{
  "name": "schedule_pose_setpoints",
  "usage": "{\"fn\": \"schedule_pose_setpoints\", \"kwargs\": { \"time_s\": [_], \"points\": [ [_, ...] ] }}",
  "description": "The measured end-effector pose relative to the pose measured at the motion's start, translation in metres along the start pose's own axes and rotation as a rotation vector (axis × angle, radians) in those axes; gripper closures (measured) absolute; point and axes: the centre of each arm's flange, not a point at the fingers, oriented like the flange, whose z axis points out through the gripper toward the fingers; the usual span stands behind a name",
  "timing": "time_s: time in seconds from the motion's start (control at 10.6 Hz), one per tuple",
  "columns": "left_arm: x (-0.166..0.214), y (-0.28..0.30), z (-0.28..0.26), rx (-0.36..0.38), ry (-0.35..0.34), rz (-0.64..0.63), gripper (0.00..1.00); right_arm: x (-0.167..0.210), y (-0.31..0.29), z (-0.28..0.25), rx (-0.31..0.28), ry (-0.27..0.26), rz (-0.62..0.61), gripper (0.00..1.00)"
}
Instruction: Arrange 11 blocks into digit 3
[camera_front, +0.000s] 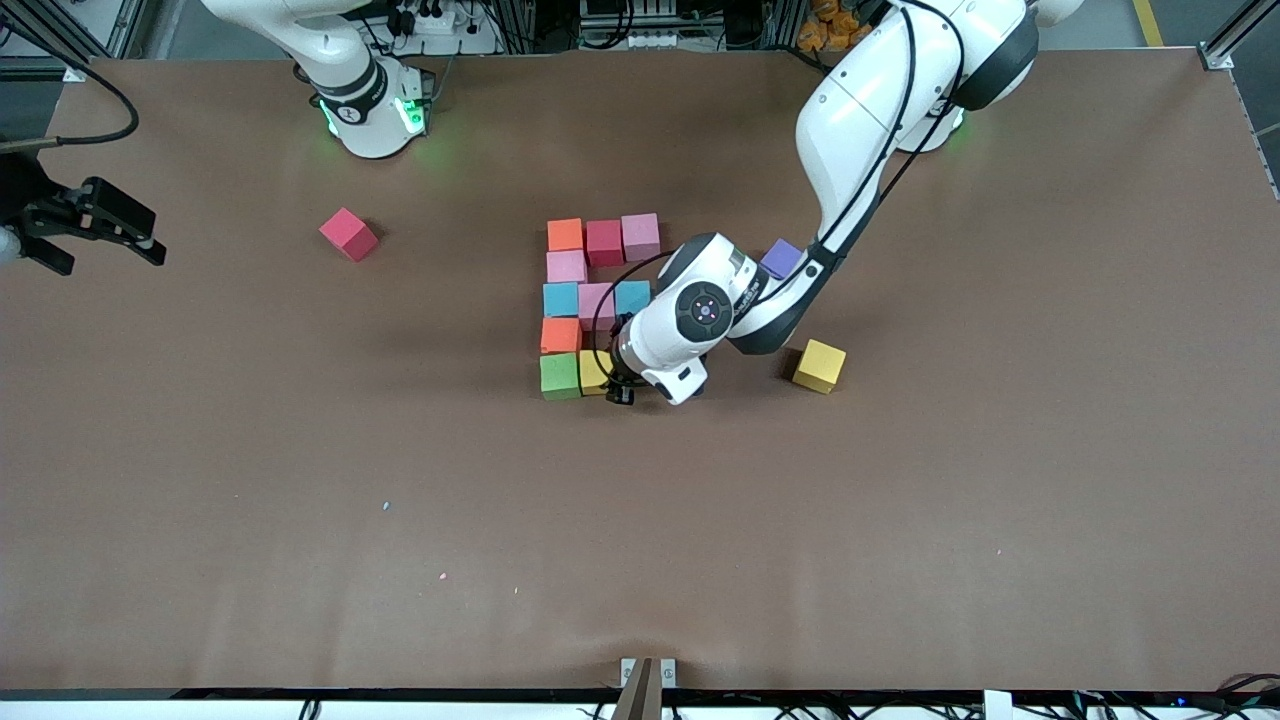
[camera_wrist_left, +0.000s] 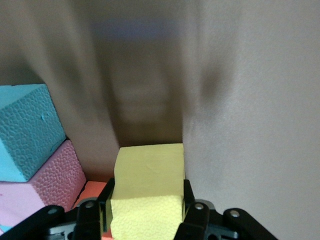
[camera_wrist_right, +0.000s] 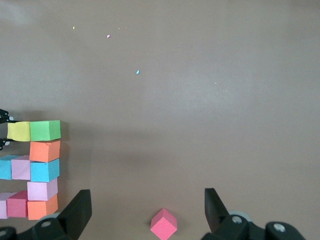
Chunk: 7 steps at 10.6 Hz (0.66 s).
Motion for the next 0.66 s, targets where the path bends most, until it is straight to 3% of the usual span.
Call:
{"fn": "schedule_pose_setpoints", "kwargs": {
  "time_s": [0.66],
  "points": [
    [0.0026,0.0029,-0.0007,-0.01,0.002,-0.003,0.46,-0.0003,0.0043,-0.0009,0.0,0.002,0.008,0.0]
  ]
}}
